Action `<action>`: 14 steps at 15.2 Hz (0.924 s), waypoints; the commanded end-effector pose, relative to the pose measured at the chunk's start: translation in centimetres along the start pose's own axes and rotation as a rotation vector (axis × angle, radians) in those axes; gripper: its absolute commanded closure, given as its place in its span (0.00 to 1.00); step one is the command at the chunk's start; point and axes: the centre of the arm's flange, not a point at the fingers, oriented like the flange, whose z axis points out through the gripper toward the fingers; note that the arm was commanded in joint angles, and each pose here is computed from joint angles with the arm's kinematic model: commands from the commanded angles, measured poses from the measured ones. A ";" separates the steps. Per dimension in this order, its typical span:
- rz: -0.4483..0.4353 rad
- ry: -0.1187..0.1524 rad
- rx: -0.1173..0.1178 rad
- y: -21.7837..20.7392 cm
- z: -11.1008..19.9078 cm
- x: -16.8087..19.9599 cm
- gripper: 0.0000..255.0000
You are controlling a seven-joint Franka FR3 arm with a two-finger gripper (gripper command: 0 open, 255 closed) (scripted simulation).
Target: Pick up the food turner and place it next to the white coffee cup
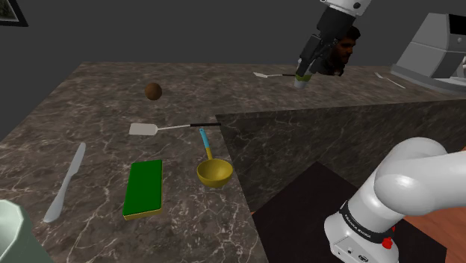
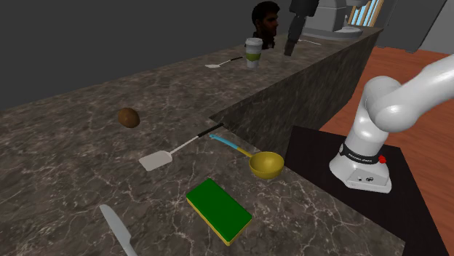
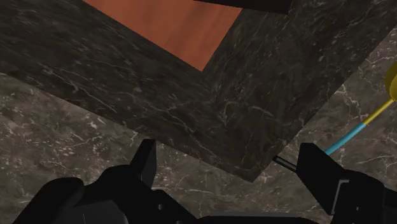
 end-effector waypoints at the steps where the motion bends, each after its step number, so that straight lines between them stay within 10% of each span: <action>1: 0.000 0.000 0.000 0.0 0.0 0.0 0.00; 14: -0.410 -0.107 -0.016 -8.4 8.4 14.3 0.00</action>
